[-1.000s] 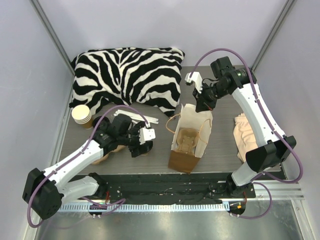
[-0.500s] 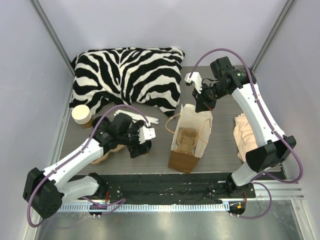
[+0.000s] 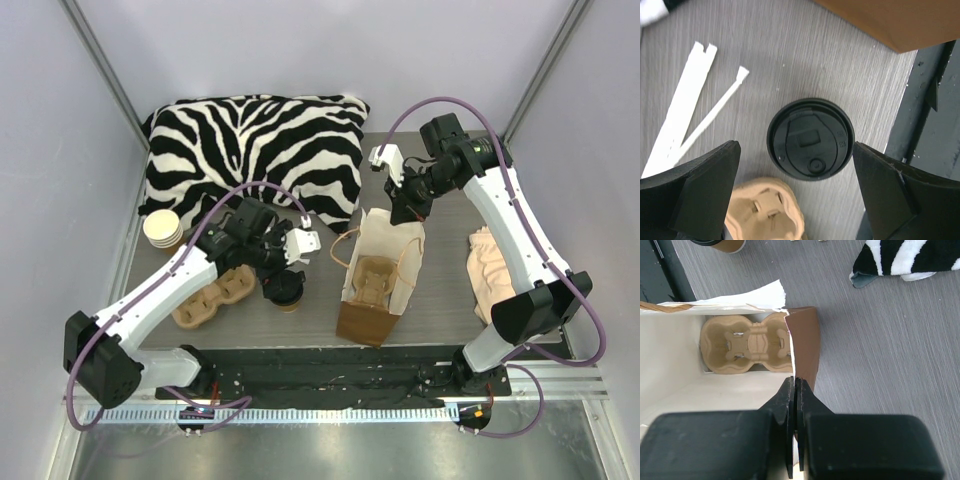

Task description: Pack the takeout coffee

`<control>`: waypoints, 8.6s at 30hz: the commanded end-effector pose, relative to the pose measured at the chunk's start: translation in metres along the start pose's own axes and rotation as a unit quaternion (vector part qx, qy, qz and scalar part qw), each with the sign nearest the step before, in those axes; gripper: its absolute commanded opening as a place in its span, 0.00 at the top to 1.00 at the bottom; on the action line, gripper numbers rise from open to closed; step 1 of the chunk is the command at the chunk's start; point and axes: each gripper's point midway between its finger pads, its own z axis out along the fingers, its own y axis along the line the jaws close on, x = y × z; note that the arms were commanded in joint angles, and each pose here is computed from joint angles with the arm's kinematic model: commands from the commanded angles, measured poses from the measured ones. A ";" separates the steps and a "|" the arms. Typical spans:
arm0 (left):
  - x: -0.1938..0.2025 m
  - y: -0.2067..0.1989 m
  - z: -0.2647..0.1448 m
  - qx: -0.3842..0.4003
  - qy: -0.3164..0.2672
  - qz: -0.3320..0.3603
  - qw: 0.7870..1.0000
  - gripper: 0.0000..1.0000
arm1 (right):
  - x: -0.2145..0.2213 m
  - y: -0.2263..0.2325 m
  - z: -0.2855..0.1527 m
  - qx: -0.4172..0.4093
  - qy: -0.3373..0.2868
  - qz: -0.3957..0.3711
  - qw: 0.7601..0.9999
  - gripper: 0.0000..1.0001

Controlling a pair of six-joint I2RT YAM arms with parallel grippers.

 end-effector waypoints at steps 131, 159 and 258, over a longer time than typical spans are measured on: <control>-0.244 -0.063 -0.200 -0.029 -0.243 0.119 0.962 0.77 | -0.045 0.042 -0.014 0.088 -0.035 0.014 0.995 0.99; -0.219 -0.076 -0.070 -0.025 -0.096 0.230 0.968 0.80 | -0.048 0.057 -0.012 0.057 -0.057 0.040 0.996 0.99; -0.134 -0.070 -0.074 -0.005 -0.139 0.096 0.986 0.86 | -0.070 0.122 0.009 0.046 -0.201 0.013 0.978 0.99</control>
